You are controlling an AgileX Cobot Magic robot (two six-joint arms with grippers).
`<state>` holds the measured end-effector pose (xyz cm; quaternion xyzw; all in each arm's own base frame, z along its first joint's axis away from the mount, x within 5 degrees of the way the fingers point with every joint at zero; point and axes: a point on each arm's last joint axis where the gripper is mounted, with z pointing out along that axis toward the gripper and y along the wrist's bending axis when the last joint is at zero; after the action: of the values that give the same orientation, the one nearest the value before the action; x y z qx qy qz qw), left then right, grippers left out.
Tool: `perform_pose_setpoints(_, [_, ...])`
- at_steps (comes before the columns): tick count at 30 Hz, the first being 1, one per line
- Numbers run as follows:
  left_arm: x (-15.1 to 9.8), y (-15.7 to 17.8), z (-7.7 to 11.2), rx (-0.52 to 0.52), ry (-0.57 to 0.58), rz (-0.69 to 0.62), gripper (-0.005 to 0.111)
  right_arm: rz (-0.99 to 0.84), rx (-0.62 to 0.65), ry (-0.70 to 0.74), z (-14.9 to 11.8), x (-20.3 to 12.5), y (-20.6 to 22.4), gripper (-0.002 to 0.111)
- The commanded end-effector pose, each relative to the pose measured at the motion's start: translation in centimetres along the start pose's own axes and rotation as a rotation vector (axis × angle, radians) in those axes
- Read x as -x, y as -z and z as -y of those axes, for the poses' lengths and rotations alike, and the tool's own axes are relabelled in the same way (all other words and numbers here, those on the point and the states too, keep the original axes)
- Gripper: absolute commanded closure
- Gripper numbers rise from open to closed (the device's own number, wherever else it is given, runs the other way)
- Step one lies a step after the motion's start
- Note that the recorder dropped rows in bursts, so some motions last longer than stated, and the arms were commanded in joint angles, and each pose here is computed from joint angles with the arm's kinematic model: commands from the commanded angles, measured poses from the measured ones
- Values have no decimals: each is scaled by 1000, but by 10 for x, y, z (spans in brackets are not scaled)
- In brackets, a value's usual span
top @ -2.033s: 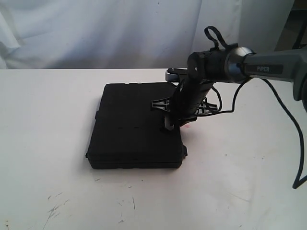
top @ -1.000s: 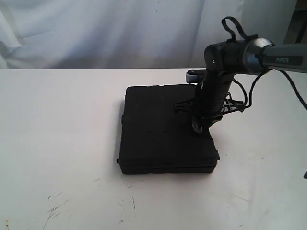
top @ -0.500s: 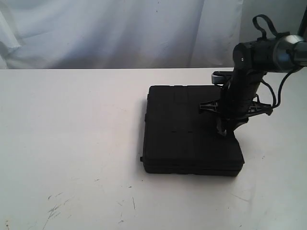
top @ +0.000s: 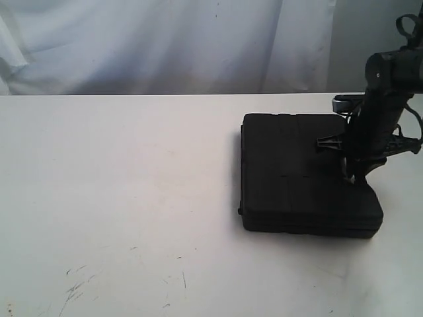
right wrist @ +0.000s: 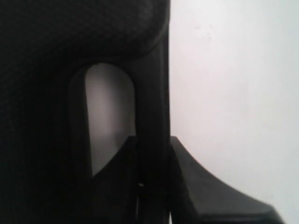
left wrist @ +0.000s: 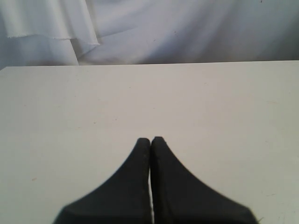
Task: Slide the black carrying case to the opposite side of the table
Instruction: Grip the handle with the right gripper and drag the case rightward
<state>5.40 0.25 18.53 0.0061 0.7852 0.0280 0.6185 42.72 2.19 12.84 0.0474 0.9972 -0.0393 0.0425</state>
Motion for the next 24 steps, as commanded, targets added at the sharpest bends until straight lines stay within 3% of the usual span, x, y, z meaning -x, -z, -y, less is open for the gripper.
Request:
perform_pose_setpoints(1, [-1,0,0,-1,5,5,107,27,-39,32,17,3,6,108])
perform_pose_setpoints(8, [-1,0,0,-1,3,5,107,59,-38,106,28,7,5,108])
perform_pose_setpoints(16, [-1,0,0,-1,3,5,107,54,-32,60,54,8,2,108])
perform_pose_setpoints(24, [-1,0,0,-1,5,5,107,58,-7,91,52,9,2,108])
